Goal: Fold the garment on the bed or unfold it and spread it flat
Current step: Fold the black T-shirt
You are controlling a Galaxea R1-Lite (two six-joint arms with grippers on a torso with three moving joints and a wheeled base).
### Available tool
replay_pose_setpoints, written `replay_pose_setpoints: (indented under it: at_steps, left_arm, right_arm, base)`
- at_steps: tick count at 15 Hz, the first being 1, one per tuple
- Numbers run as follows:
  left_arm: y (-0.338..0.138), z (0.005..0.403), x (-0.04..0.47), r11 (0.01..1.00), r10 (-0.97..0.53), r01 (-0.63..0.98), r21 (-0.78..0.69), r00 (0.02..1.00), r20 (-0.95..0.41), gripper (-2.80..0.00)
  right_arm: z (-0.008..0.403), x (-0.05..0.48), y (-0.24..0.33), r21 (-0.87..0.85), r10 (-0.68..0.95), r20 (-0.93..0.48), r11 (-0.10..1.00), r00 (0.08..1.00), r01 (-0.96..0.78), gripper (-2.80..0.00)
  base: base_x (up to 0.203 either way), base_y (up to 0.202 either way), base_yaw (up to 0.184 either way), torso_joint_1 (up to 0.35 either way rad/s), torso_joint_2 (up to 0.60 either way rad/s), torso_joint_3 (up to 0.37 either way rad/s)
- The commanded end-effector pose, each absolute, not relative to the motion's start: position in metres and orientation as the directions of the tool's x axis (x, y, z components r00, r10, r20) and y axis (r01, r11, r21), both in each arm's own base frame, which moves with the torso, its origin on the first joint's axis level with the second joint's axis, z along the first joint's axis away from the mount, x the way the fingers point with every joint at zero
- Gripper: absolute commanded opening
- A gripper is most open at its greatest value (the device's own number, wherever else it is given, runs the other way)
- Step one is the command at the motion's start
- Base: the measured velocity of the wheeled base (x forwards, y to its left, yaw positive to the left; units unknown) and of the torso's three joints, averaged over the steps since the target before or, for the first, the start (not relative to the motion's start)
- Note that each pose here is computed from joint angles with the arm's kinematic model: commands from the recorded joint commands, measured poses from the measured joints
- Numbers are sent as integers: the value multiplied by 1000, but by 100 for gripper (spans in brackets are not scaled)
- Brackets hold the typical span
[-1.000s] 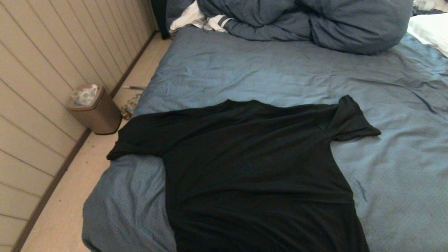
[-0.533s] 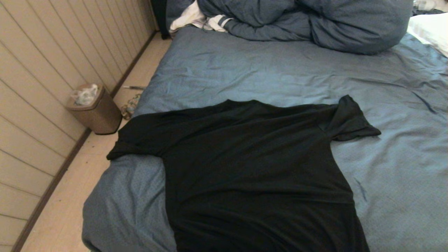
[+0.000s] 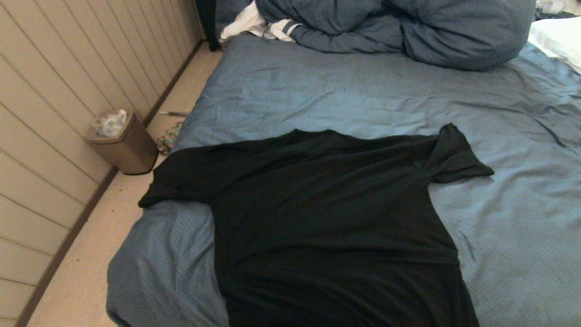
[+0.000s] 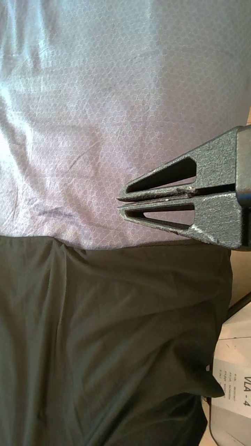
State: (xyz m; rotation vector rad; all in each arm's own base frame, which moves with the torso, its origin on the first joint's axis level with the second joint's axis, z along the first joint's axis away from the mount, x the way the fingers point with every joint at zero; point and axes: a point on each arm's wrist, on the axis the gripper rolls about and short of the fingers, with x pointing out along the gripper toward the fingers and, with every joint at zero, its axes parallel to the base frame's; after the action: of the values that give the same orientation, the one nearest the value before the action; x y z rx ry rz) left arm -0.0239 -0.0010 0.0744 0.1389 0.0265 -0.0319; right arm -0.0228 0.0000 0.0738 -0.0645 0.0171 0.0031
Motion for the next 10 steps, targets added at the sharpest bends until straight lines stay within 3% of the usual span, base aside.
replay_pose_setpoints:
  at_steps: [1,3,10]
  left_arm:
    - [-2,74,-23,987,-54,55,151,998,-7,-280]
    - [-2,73,-20,987,-55,47,152,997,47,-280]
    - [-1,73,-20,990,-47,41,136,998,38,-280]
  right_arm:
    - [74,-22,0,-66,3,-21,998,1000,-4,-280]
    - [74,-22,0,-56,1,-21,998,1000,-3,-280]
    - [74,-22,0,-32,8,-23,999,1000,-8,-280]
  base:
    - [0,0,0,0,0,0]
    - [0,0,0,0,0,0]
    - [0,0,0,0,0,0]
